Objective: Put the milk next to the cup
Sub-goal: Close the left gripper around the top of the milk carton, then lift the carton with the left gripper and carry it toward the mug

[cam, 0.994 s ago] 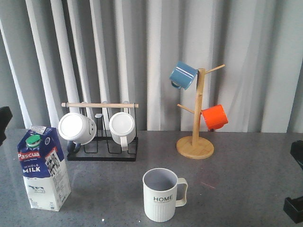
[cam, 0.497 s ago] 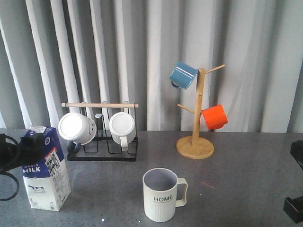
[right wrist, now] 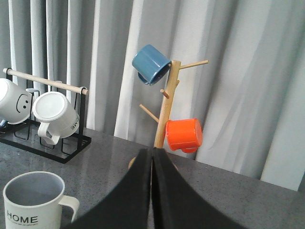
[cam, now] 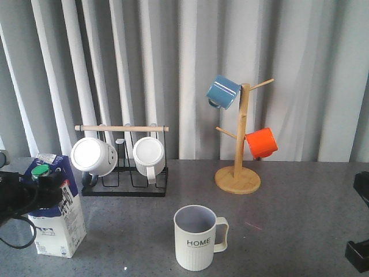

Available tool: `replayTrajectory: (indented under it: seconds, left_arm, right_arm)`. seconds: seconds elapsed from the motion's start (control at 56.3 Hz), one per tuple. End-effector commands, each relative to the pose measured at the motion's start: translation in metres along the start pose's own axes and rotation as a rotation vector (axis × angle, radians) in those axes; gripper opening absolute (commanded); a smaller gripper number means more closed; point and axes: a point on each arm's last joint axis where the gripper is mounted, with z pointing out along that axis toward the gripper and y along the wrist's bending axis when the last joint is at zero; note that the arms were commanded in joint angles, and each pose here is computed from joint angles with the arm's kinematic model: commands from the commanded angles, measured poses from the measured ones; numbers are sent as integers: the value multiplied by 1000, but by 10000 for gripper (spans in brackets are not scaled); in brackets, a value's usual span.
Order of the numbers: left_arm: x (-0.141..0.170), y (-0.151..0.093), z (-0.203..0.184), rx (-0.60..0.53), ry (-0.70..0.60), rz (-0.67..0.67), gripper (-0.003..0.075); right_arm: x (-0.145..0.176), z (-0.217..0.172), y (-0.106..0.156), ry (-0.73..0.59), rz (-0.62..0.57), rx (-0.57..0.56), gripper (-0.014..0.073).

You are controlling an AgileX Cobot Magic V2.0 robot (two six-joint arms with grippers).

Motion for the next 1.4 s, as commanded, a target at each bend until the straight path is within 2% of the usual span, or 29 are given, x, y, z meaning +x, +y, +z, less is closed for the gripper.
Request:
replayTrajectory:
  seconds: [0.0,0.124,0.302,0.462,0.621,0.781,0.976,1.172,1.296,1.385]
  left_arm:
    - [-25,-3,-3,16,-140,-13,587]
    - [-19,-2,1,14,-117,-14,521]
    - [-16,-2,3,14,-110,-13,325]
    - [-19,-2,3,17,-138,-12,181]
    - [-18,-2,3,17,-136,-12,90]
    - [-18,-2,3,15,-131,-16,53]
    - [-17,-2,3,19,-128,-76,53]
    - [-17,-3,3,20,-122,-75,55]
    - [-20,-10,-1,43,-111,-166,56]
    - [-26,-20,-7,67,-106,-133,56]
  right_arm:
    - [-17,-2,-3,-103,-11,15,-8]
    - [-17,-2,-3,-103,-11,15,-8]
    - [-17,-2,-3,-103,-11,15,-8]
    - [-17,-2,-3,-103,-11,15,-8]
    - [-17,-2,-3,-103,-11,15,-8]
    - [-17,-2,-3,-103,-11,15,-8]
    - [-17,-2,-3,-104,-11,15,-8]
    - [-17,-2,-3,-104,-11,15,-8]
    - [-17,-2,-3,-104,-11,15,-8]
    - [-17,-2,-3,-104,-11,15,-8]
